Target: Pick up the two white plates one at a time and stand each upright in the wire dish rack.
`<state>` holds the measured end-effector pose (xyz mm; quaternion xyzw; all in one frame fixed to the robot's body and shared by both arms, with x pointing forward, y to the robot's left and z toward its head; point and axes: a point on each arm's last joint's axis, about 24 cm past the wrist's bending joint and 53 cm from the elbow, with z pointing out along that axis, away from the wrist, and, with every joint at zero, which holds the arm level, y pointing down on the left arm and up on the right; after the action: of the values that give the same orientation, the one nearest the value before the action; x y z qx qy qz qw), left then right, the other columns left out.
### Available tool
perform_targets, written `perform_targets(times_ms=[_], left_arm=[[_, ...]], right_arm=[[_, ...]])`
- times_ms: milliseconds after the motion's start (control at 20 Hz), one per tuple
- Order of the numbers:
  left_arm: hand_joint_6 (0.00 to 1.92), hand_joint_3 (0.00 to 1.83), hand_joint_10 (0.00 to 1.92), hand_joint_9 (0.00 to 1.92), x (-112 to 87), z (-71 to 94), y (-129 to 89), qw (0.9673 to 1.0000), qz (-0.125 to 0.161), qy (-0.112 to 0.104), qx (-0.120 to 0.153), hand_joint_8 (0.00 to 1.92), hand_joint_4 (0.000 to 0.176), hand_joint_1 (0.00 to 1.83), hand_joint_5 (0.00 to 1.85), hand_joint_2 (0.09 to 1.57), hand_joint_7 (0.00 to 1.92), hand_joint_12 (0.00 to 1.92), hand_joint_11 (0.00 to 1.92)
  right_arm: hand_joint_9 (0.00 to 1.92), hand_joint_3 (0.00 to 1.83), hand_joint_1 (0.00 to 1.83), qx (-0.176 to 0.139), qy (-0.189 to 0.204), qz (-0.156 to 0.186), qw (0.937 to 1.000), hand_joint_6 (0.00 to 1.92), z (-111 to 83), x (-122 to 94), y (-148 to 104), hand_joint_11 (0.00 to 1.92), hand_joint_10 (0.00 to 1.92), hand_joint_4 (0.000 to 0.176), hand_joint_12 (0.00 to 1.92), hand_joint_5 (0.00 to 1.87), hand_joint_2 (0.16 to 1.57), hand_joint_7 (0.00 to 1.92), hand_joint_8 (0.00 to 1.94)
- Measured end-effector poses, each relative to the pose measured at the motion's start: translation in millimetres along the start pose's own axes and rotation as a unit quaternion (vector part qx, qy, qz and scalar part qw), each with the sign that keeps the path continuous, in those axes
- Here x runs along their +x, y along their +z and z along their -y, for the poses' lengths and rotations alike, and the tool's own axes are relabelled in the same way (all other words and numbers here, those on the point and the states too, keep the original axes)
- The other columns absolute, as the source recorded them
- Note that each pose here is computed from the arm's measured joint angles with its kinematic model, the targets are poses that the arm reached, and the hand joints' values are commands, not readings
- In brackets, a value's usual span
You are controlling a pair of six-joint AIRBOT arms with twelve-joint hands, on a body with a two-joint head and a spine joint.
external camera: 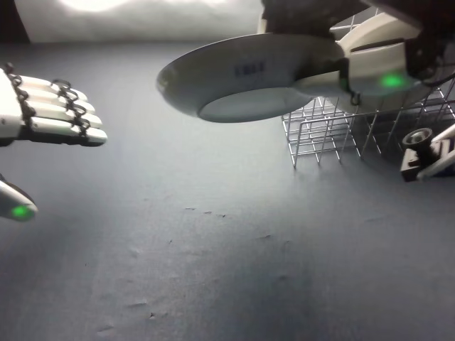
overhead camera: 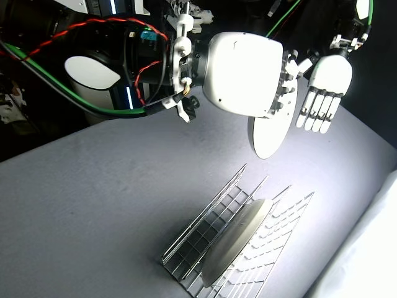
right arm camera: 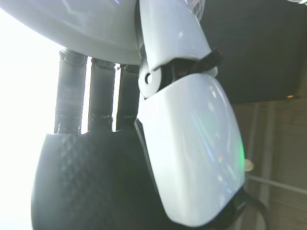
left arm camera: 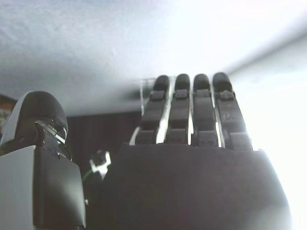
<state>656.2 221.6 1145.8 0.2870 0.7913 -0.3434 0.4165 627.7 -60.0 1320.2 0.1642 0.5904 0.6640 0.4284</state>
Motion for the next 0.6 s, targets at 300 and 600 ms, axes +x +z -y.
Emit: perform_targets(times_ms=[300, 600], left_arm=[[0.01, 0.0, 0.02, 0.06, 0.9, 3.4, -3.7, 1.0, -0.003, -0.003, 0.001, 0.01, 0.0, 0.0, 0.08, 1.09, 0.07, 0.07, 0.06], [0.01, 0.0, 0.01, 0.02, -6.2, 2.8, 3.7, 1.0, 0.006, -0.003, 0.006, 0.01, 0.0, 0.0, 0.04, 1.11, 0.04, 0.02, 0.04]], right_arm=[[0.92, 0.0, 1.49, 0.02, -0.004, 0.028, 0.9994, 1.08, 14.6, -29.6, -6.6, 0.85, 1.05, 0.0, 1.55, 0.87, 1.11, 0.96, 0.9], [0.93, 0.0, 1.49, 0.053, -0.003, 0.038, 0.9979, 1.09, 38.3, -44.6, -10.1, 0.85, 1.06, 0.0, 1.55, 0.86, 1.11, 0.95, 0.9]])
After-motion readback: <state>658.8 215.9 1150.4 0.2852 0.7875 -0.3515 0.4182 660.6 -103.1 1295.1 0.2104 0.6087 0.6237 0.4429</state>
